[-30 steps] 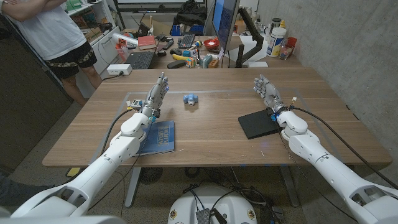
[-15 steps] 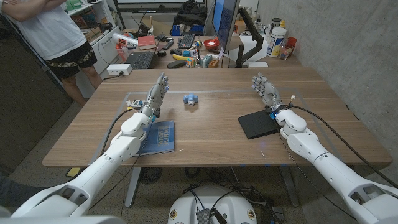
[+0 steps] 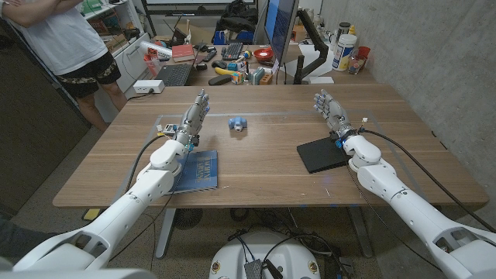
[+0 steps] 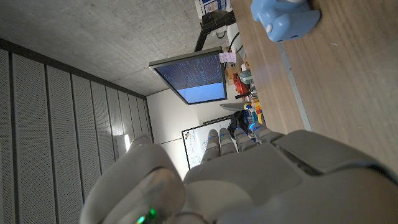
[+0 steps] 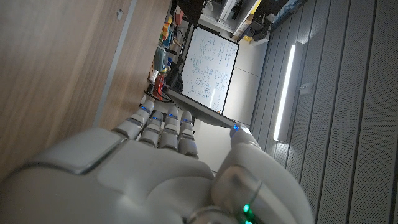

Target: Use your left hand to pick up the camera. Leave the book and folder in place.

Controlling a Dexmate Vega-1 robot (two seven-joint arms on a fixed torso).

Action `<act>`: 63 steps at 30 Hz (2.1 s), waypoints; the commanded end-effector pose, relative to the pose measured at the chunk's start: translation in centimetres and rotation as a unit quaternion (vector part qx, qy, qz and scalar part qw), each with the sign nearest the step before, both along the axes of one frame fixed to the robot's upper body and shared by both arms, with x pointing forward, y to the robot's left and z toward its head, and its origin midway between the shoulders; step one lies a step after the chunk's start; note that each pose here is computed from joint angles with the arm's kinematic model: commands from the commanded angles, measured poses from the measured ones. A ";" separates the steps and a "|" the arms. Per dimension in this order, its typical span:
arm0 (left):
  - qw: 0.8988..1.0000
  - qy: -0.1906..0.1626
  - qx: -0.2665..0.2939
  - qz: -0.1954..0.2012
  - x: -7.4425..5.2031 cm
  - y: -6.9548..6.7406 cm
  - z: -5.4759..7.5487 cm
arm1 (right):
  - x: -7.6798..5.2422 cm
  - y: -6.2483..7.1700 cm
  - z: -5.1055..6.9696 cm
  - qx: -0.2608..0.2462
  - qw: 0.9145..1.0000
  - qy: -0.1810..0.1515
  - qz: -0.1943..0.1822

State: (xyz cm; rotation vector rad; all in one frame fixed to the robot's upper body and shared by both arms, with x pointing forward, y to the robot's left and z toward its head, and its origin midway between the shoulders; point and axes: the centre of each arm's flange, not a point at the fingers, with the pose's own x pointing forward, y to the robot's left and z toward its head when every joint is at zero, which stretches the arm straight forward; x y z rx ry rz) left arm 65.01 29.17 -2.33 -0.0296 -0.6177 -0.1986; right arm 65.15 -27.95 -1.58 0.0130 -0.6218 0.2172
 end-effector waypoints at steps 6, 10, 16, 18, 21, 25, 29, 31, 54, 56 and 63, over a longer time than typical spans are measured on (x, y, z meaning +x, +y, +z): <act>1.000 -0.010 0.020 0.003 -1.0 0.3 1.3 | 0.3 -0.5 -0.4 0.002 1.000 -0.004 -0.010; 1.000 -0.017 0.026 0.002 -1.1 0.2 1.8 | 0.2 -0.4 -0.3 0.003 1.000 -0.009 -0.014; 0.999 -0.026 0.036 0.003 -1.2 -0.1 2.5 | 0.2 -0.6 -0.2 0.003 1.000 -0.013 -0.019; 0.999 -0.026 0.036 0.001 -1.1 -0.2 2.7 | 0.2 -0.6 -0.2 0.005 1.000 -0.013 -0.019; 0.999 -0.028 0.037 0.002 -1.1 -0.3 2.8 | 0.3 -0.7 -0.2 0.005 1.000 -0.013 -0.020; 0.999 -0.032 0.039 0.000 -1.2 -0.4 3.1 | 0.3 -0.8 -0.2 0.008 1.000 -0.014 -0.021; 0.998 -0.037 0.043 0.000 -1.4 -0.7 3.4 | 0.4 -0.8 -0.2 0.008 1.000 -0.014 -0.020; 0.998 -0.040 0.046 0.001 -1.6 -0.7 3.5 | 0.4 -0.8 -0.2 0.009 1.000 -0.014 -0.019; 0.997 -0.060 0.057 0.003 -3.2 -1.1 4.7 | 0.2 -0.6 -0.2 0.012 1.000 -0.016 -0.010; 0.996 -0.063 0.061 0.004 -3.4 -1.2 4.9 | 0.2 -0.6 -0.2 0.010 1.000 -0.016 -0.011; 0.995 -0.067 0.074 0.014 -3.8 -1.4 5.2 | 0.1 -0.8 -0.1 0.011 1.000 -0.018 -0.012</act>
